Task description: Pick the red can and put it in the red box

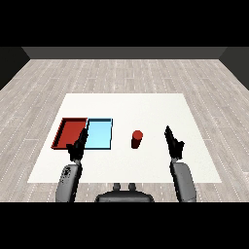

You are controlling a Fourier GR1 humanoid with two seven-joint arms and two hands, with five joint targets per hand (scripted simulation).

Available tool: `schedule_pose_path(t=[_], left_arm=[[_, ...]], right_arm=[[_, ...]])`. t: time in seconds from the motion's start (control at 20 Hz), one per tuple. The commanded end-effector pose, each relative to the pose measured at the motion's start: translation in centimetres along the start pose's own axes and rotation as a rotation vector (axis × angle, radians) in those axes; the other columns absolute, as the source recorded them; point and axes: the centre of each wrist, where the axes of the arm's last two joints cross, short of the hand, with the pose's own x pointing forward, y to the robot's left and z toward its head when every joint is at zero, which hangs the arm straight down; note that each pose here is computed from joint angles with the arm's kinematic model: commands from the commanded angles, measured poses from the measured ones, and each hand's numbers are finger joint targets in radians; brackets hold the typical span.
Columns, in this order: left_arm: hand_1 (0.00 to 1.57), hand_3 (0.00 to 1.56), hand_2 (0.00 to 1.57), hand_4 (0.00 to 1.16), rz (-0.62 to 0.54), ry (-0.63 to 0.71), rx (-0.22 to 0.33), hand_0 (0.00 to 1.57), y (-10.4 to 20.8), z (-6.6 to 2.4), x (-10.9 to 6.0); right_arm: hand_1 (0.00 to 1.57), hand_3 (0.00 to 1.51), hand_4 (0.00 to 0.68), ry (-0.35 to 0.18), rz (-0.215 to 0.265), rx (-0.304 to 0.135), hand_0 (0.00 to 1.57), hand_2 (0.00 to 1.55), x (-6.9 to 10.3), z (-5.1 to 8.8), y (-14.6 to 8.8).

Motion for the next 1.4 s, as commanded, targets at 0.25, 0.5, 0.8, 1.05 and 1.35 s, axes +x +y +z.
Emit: schedule_pose_path(t=[0.25, 0.5, 0.8, 1.05, 1.35], left_arm=[[0.0, 0.0, 0.0, 0.0, -0.041, 0.001, -0.013, 0.0, 0.6, -1.1, 0.9], [0.0, 0.0, 0.0, 0.0, 0.072, -0.444, -0.011, 0.0, 0.0, 0.0, 1.8], [0.0, 0.0, 0.0, 0.0, 0.039, -0.464, -0.022, 0.0, -1.5, -1.76, 2.4], [0.0, 0.0, 0.0, 0.0, 0.075, -0.477, -0.035, 0.0, -0.1, -0.11, 0.8], [0.0, 0.0, 0.0, 0.0, 0.101, -0.491, -0.033, 0.0, 3.2, -0.05, 0.7]], right_arm=[[0.0, 0.0, 0.0, -0.006, -0.021, 0.013, 0.0, 0.0, 0.1, -1.5, -4.1], [0.0, 0.0, 0.0, -0.353, -0.126, 0.031, 0.0, 0.0, 0.8, 0.0, -4.0], [0.0, 0.0, 0.0, -0.367, -0.116, 0.033, 0.0, 0.0, -1.2, -1.5, -4.1], [0.0, 0.0, 0.0, -0.343, -0.135, 0.052, 0.0, 0.0, -1.5, 0.8, -2.7], [0.0, 0.0, 0.0, -0.312, -0.143, 0.055, 0.0, 0.0, -1.2, -0.7, -2.1]])
